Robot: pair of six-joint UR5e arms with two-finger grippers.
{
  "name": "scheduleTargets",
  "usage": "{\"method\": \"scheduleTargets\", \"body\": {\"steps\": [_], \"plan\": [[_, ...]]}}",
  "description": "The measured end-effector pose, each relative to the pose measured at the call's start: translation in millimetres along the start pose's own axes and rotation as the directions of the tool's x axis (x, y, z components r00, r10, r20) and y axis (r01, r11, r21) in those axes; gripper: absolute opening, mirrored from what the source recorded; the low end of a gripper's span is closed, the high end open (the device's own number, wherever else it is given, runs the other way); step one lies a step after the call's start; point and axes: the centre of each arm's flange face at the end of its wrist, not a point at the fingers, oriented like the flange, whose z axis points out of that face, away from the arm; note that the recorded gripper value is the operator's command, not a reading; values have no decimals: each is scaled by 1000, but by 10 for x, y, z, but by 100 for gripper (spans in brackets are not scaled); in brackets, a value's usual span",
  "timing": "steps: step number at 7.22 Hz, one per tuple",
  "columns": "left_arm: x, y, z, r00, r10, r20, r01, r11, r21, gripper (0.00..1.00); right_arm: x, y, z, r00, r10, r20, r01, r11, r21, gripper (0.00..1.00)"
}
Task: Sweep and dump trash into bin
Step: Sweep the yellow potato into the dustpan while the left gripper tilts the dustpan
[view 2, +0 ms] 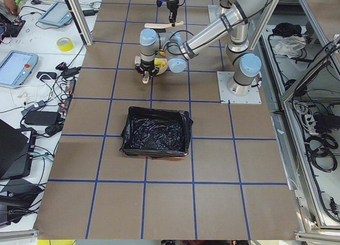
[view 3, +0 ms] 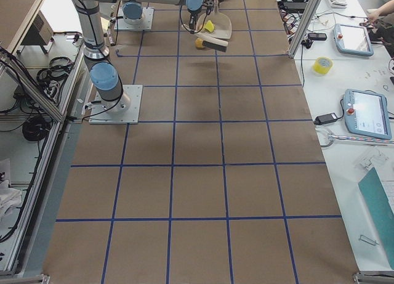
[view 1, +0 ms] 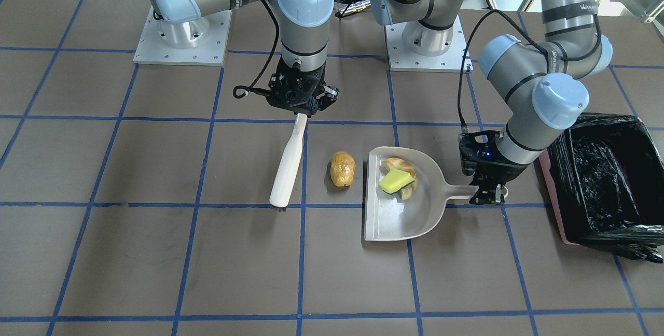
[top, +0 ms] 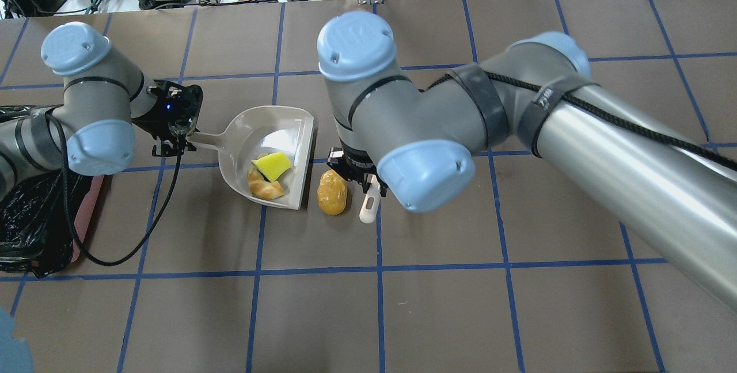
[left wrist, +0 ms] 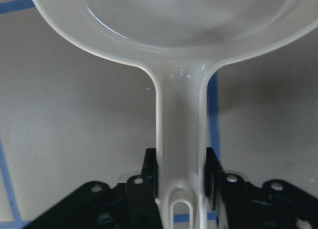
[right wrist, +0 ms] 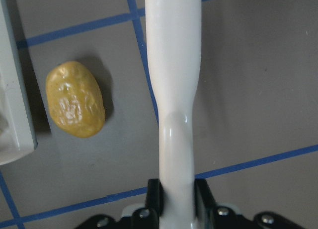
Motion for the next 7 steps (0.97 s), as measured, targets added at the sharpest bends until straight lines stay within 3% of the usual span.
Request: {"method": "scheduleTargets", "body": {"steps": [3, 7], "plan": [[525, -167, -9, 1000, -10, -13, 10, 1000, 4, 0, 110, 323, 492, 997, 14, 71, -16, 1000, 22, 0], [531, -164, 56, 999, -36, 0, 36, 999, -5, 0, -437, 513, 839, 985, 3, 172, -12, 999, 52, 0]]}}
